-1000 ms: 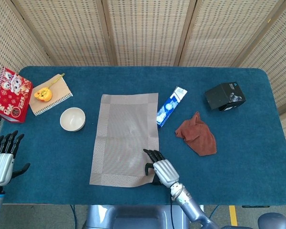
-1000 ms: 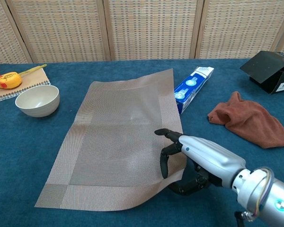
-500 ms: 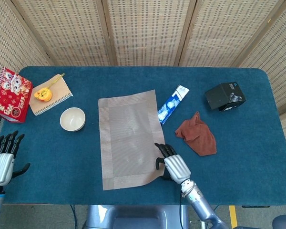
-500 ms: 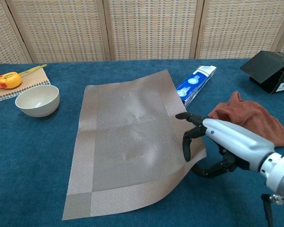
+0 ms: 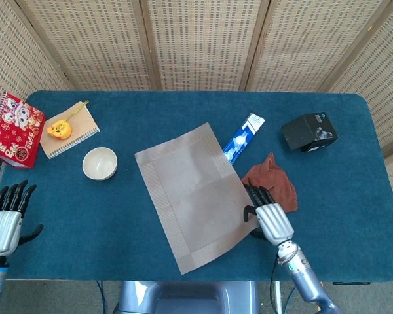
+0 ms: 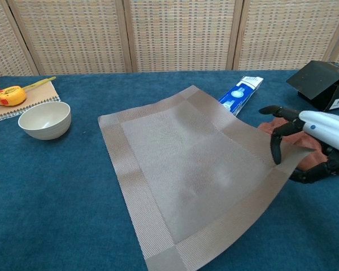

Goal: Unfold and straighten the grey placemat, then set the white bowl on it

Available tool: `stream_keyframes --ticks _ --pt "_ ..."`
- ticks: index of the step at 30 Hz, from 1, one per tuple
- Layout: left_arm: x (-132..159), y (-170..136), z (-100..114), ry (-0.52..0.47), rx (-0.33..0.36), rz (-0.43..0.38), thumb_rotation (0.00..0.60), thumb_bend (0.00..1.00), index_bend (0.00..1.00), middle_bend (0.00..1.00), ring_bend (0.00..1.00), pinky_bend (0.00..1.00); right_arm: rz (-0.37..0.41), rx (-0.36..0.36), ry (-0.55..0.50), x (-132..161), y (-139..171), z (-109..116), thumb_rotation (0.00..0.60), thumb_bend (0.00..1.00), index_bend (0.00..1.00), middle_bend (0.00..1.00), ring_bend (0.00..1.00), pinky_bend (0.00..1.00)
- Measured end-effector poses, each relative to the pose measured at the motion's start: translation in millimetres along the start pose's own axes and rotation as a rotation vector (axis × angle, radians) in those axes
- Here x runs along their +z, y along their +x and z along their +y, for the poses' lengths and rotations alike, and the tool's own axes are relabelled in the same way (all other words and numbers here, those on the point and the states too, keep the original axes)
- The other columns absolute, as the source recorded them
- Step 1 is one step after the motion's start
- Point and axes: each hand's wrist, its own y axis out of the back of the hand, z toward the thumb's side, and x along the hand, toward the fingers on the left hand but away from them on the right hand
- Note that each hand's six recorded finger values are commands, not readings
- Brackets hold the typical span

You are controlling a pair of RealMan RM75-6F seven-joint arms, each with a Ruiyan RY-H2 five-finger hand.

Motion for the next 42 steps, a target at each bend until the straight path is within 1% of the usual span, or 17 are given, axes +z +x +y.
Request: stream_keyframes --ticks 4,7,9,13,17,20,27,31,33,34,35,36,37,38,40,42 --pt "0 0 -1 0.002 -0.004 0.001 0.6 0.18 0.07 0.0 0.0 0.0 -0.045 -0.014 0.038 -23 1 15 0.6 0.56 0.75 0.1 0.0 0.0" --pt "1 0 -2 0.005 -0.007 -0.001 0.6 0.18 0.08 0.0 0.0 0.0 -0.079 -0.034 0.052 -38 -1 27 0.6 0.56 0.75 0.1 0.0 0.0" --pt "2 0 -2 0.007 -0.007 -0.002 0.6 0.18 0.08 0.0 0.0 0.0 -0.103 -0.057 0.053 -48 -5 39 0.6 0.56 0.75 0.1 0.0 0.0" --pt "1 0 -2 0.006 -0.006 0.001 0.6 0.19 0.07 0.0 0.0 0.0 -0.134 -0.093 0.056 -61 -10 57 0.6 0.56 0.75 0.1 0.0 0.0" --pt "1 1 -3 0.008 -0.008 0.002 0.6 0.18 0.07 0.0 0.0 0.0 -0.175 -0.129 0.063 -75 -17 80 0.6 0.55 0.75 0.11 0.0 0.0" --pt "2 1 -4 0.008 -0.007 0.001 0.6 0.18 0.07 0.0 0.0 0.0 -0.197 -0.144 0.076 -82 -23 93 0.6 0.55 0.75 0.11 0.0 0.0" --pt "4 1 -5 0.014 -0.008 -0.004 0.6 0.18 0.08 0.0 0.0 0.0 -0.218 -0.12 0.115 -83 -42 99 0.6 0.54 0.75 0.11 0.0 0.0" --pt "4 0 -5 0.015 -0.009 -0.002 0.6 0.18 0.08 0.0 0.0 0.0 -0.233 -0.101 0.103 -82 -53 97 0.6 0.54 0.74 0.11 0.0 0.0" --pt "4 1 -6 0.016 -0.01 -0.002 0.6 0.18 0.08 0.0 0.0 0.0 -0.23 -0.084 0.099 -78 -59 93 0.6 0.51 0.73 0.09 0.0 0.0" --pt "4 1 -6 0.017 -0.011 -0.001 0.6 0.18 0.08 0.0 0.0 0.0 -0.226 -0.079 0.1 -76 -61 92 0.6 0.47 0.7 0.07 0.0 0.0" --pt "4 1 -7 0.017 -0.012 -0.001 0.6 0.19 0.08 0.0 0.0 0.0 -0.222 -0.073 0.104 -75 -63 90 0.6 0.43 0.64 0.04 0.0 0.0" --pt "3 1 -7 0.017 -0.013 0.0 0.6 0.18 0.08 0.0 0.0 0.0 -0.222 -0.07 0.108 -75 -63 88 0.6 0.39 0.54 0.01 0.0 0.0" --pt "3 1 -7 0.017 -0.013 0.0 0.6 0.18 0.08 0.0 0.0 0.0 -0.222 -0.068 0.111 -75 -63 87 0.6 0.37 0.47 0.0 0.0 0.0" --pt "3 1 -7 0.017 -0.012 0.001 0.6 0.18 0.08 0.0 0.0 0.0 -0.221 -0.068 0.114 -76 -63 86 0.6 0.35 0.38 0.0 0.0 0.0" --pt "2 1 -7 0.015 -0.012 0.002 0.6 0.18 0.08 0.0 0.0 0.0 -0.225 -0.067 0.11 -77 -62 86 0.6 0.32 0.25 0.0 0.0 0.0" --pt "2 1 -6 0.014 -0.011 0.004 0.6 0.18 0.07 0.0 0.0 0.0 -0.239 -0.069 0.098 -82 -60 89 0.6 0.31 0.15 0.0 0.0 0.0"
